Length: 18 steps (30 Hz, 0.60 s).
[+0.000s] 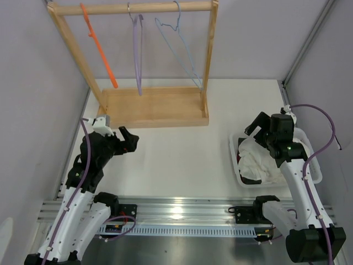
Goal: Place the skirt on the hanger
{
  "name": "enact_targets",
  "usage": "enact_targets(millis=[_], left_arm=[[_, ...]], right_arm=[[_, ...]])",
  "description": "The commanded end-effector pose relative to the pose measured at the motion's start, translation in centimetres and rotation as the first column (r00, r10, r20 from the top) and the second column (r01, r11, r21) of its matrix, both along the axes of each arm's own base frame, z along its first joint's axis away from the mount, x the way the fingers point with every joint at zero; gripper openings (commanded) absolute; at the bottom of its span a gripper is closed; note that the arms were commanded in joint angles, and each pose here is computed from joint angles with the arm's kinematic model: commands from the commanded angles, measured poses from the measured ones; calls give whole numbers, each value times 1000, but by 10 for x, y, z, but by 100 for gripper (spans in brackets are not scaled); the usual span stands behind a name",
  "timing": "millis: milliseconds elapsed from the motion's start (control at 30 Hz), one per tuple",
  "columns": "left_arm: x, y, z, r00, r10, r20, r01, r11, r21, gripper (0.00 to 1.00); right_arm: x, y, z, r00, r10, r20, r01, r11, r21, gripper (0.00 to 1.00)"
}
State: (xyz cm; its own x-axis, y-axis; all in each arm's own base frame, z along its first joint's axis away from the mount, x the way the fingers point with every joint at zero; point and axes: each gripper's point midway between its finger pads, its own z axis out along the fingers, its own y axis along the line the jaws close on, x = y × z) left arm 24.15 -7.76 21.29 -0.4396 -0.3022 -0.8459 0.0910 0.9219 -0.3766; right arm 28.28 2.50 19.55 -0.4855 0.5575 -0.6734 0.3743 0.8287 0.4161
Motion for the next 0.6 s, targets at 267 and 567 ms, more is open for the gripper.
enact_targets(millis=[267,567], left_arm=[[3,-6,8,999,-29,45,29,1000,-2,99],[0,-15,7,995,-90,30,90,996,-2,99]], right_arm=[[-8,-11,38,996,-69,57,69,998,0,99],[-59,-38,32,962,-270,-49,271,963,8,98]])
